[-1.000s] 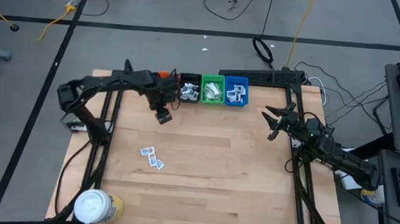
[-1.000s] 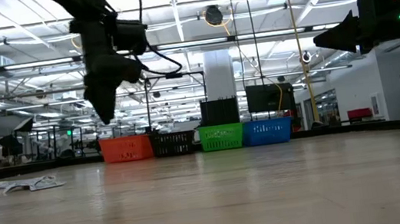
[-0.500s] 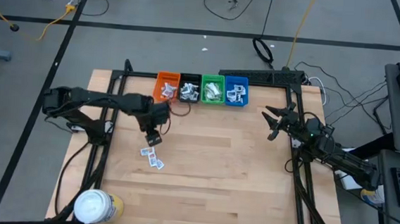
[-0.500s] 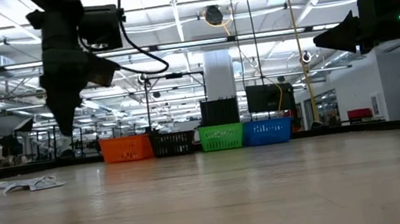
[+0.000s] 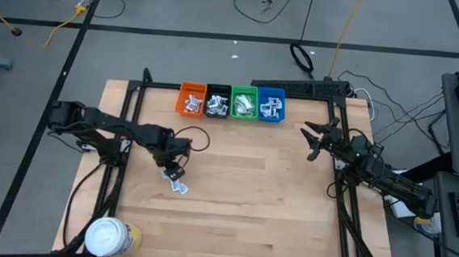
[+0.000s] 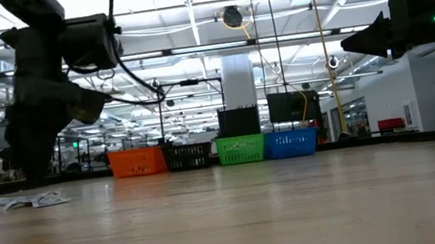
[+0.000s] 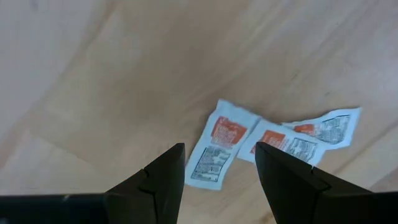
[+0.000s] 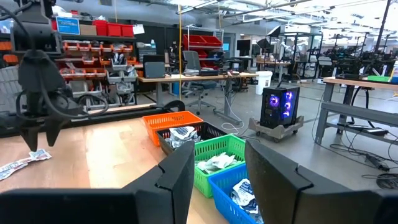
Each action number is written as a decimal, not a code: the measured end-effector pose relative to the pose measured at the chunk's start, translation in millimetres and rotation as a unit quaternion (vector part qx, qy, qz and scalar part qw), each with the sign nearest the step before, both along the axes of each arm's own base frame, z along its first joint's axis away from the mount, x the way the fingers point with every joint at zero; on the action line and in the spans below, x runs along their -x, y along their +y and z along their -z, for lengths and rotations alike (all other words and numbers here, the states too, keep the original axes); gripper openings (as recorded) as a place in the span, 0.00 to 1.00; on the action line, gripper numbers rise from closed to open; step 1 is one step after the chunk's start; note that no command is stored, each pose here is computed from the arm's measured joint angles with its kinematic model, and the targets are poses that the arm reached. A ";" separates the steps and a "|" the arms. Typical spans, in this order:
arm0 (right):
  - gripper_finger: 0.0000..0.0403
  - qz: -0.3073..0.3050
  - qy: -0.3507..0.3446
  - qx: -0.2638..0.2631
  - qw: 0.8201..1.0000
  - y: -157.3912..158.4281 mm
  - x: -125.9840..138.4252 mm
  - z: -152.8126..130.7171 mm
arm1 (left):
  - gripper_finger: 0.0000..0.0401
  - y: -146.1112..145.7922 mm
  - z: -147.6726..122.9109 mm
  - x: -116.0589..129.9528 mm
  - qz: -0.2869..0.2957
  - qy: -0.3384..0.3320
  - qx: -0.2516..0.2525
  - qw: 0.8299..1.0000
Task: Pick & Place First Aid Supplies
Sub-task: Put the red packet into the orange bin
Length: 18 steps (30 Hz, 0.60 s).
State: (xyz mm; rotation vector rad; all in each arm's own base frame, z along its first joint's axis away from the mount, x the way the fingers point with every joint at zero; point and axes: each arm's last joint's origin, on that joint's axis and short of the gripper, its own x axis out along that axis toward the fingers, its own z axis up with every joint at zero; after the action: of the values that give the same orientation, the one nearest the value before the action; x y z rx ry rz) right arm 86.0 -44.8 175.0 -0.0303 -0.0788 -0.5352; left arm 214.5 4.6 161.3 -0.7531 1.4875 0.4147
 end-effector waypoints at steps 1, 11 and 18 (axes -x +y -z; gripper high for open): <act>0.35 0.000 0.000 0.000 1.000 0.0 0.0 0.1 | 0.50 -1.8 2.1 1.0 -0.008 0.003 0.001 1.000; 0.35 0.000 0.000 0.000 1.000 0.0 0.0 -0.1 | 0.49 -7.7 17.8 14.4 -0.066 0.045 -0.013 0.997; 0.35 0.000 0.000 0.000 1.000 0.0 0.0 -0.1 | 0.28 -11.3 23.2 20.3 -0.067 0.057 -0.009 0.996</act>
State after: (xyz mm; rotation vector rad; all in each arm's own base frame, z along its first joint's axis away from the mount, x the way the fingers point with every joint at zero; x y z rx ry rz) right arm 85.9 -44.8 175.1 -0.0303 -0.0791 -0.5357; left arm 194.1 -6.6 138.0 -0.8292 1.5427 0.5813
